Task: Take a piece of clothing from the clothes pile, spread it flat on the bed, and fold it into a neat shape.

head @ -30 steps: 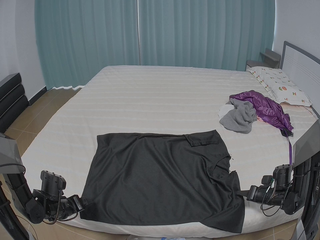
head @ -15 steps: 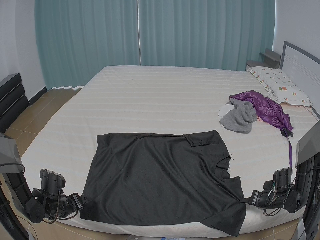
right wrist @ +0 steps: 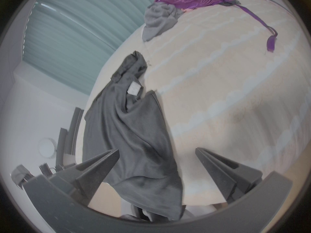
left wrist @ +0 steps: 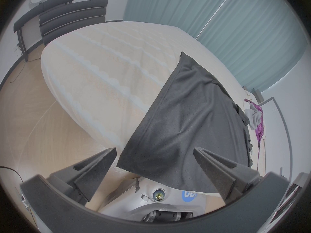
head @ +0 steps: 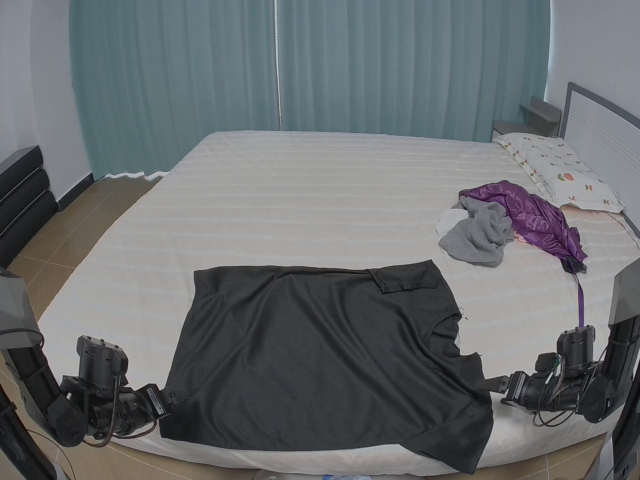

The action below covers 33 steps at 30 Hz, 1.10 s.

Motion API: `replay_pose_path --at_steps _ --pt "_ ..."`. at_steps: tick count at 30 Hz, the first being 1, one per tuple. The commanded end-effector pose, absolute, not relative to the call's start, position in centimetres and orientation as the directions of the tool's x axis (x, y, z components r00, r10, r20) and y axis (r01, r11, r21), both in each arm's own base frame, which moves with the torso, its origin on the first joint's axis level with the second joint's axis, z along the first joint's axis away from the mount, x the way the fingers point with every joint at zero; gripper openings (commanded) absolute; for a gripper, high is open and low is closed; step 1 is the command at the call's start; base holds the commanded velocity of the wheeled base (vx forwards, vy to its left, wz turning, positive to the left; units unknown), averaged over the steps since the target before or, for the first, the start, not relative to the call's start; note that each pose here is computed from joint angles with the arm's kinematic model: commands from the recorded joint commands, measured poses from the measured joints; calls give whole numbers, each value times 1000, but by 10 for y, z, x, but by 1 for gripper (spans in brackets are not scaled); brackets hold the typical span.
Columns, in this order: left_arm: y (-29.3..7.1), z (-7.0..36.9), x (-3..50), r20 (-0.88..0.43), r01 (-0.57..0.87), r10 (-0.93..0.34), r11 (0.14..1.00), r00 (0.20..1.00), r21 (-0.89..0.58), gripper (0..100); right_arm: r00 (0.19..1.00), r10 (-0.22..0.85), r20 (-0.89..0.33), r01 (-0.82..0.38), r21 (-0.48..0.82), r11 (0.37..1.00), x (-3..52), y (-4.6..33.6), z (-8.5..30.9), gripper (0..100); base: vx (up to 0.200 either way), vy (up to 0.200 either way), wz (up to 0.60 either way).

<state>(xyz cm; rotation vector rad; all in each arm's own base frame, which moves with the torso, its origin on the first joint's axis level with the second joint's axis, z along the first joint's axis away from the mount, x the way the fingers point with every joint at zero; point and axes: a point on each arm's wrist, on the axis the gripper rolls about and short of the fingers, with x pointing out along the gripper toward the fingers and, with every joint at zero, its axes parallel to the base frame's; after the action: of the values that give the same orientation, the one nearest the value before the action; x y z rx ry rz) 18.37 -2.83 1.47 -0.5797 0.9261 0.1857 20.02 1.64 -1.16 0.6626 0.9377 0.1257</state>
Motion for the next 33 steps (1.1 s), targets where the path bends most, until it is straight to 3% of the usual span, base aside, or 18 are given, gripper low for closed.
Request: replay_pose_path --at_steps 1,12,30,33 --pt "-29 23 183 -770 -383 -122 812 626 -440 100 674 388 -628 158 636 755 194 18 16 100 0 0 0" --pt "-29 23 184 -765 -418 -147 765 627 -490 100 716 392 -577 122 657 744 185 20 38 100 0 0 0" --pt "-28 23 184 -766 -416 -157 763 624 -495 100 703 395 -591 137 657 741 182 20 39 100 0 200 0" --pt "-28 23 184 -766 -416 -155 763 624 -494 100 703 395 -591 137 657 741 182 20 39 100 0 0 0"
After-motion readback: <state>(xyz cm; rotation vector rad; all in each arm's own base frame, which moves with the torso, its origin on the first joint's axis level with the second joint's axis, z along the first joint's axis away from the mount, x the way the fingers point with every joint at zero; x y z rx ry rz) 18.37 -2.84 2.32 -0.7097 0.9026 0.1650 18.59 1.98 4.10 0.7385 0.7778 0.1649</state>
